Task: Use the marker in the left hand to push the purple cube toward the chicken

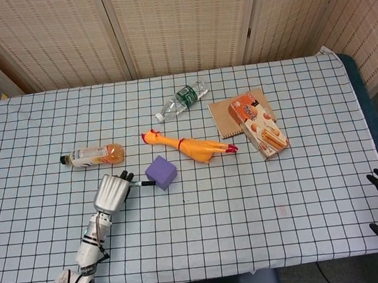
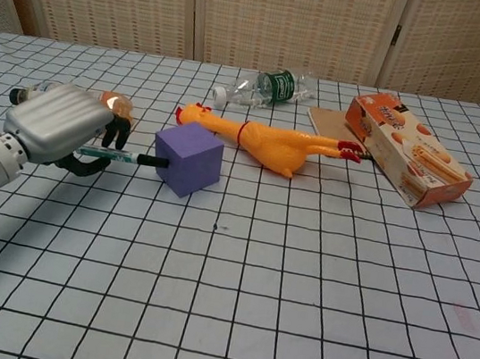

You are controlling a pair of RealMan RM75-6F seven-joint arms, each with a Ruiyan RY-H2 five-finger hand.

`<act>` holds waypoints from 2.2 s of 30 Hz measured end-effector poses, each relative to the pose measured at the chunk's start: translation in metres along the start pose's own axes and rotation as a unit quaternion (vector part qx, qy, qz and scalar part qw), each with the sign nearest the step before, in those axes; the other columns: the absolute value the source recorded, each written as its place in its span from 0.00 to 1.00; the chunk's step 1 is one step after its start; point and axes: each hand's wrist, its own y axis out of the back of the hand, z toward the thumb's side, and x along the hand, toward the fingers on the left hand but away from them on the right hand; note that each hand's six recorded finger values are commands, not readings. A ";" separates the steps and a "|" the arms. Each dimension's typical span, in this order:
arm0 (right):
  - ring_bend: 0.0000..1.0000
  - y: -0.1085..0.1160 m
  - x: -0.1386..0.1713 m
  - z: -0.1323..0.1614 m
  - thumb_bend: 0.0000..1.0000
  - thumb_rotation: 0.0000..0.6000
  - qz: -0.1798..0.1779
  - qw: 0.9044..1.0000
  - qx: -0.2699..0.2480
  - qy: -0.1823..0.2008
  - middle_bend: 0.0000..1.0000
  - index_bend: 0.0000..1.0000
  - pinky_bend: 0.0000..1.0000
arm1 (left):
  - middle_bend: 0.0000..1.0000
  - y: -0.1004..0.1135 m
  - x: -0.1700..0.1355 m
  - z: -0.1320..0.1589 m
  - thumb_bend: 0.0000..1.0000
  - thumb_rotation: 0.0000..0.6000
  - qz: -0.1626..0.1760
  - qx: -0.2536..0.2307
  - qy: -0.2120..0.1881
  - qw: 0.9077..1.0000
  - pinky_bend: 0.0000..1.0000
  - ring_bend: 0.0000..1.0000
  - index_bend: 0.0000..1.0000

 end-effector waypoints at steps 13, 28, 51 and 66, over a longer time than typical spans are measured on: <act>0.00 0.001 -0.003 -0.004 0.11 1.00 0.000 1.000 -0.002 -0.008 0.00 0.00 0.00 | 0.81 -0.004 0.018 0.003 0.63 1.00 -0.004 -0.004 0.009 1.000 0.96 0.81 0.79; 0.00 0.004 -0.002 -0.008 0.11 1.00 -0.006 1.000 -0.005 -0.014 0.00 0.00 0.00 | 0.81 0.005 0.038 0.023 0.63 1.00 0.006 -0.010 -0.004 1.000 0.96 0.81 0.79; 0.00 0.010 0.006 -0.003 0.11 1.00 -0.014 1.000 -0.012 0.006 0.00 0.00 0.00 | 0.81 0.023 0.008 0.031 0.63 1.00 0.051 -0.009 -0.015 0.999 0.96 0.81 0.79; 0.00 0.001 0.008 0.017 0.11 1.00 0.002 0.999 -0.009 0.048 0.00 0.00 0.00 | 0.78 0.003 -0.169 -0.036 0.62 1.00 -0.007 0.025 0.027 0.999 0.96 0.81 0.76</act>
